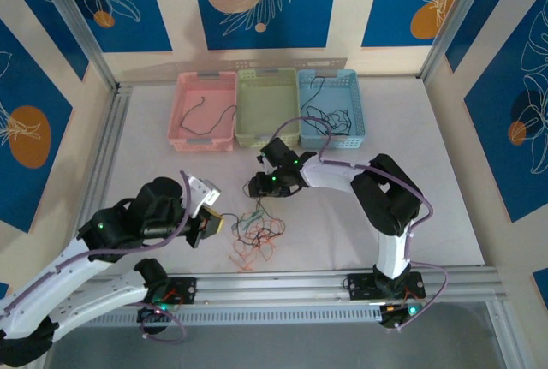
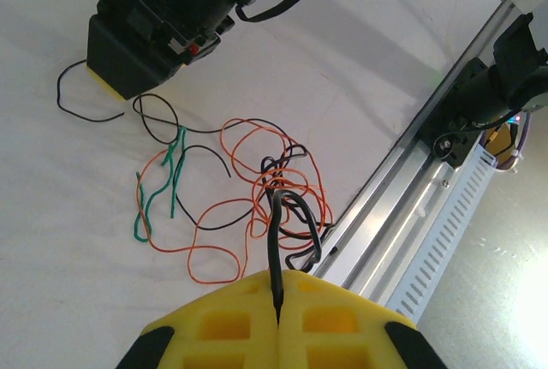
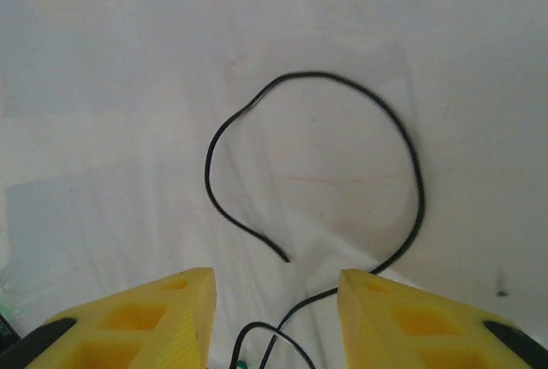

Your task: Untangle the cables

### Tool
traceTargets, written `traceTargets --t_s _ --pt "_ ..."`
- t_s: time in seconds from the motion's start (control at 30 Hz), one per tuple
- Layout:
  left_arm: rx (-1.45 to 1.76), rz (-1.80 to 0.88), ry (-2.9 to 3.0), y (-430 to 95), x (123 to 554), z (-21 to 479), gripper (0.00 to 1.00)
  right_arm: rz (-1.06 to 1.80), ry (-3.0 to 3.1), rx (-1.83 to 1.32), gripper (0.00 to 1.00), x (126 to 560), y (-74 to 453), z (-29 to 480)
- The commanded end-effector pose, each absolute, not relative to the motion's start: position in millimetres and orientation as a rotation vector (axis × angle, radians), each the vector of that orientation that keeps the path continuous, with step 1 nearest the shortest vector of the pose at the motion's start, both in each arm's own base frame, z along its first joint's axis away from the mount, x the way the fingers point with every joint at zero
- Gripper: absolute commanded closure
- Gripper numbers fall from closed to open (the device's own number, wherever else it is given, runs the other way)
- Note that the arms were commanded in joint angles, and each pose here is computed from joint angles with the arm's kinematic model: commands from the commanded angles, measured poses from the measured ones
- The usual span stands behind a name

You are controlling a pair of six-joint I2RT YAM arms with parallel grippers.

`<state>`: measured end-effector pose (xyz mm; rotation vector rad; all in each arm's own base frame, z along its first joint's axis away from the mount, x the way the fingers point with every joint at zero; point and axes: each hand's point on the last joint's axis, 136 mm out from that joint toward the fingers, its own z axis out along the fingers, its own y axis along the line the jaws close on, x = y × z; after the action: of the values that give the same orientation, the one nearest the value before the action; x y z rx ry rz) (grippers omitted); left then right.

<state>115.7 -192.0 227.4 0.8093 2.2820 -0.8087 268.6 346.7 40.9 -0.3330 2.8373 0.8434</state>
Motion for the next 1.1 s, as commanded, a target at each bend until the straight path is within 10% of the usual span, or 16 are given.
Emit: traceTargets --t_s 0.0,0.13,0.33,0.83,1.07 --pt "0.823 -0.809 2.263 -194 118 227 1.0 0.836 2.859 -0.363 0.58 253 347 44" --pt "0.822 -0.81 2.261 -194 117 227 1.0 0.802 2.87 -0.378 0.64 251 348 42" --pt "0.805 -0.794 2.255 -191 119 229 1.0 0.757 2.798 -0.338 1.0 267 337 62" --pt "0.169 -0.103 2.118 -50 167 264 1.0 0.483 2.387 0.774 1.0 286 29 115" --pt "0.121 -0.107 2.077 -39 163 270 1.0 0.44 2.257 1.031 1.0 266 -25 107"
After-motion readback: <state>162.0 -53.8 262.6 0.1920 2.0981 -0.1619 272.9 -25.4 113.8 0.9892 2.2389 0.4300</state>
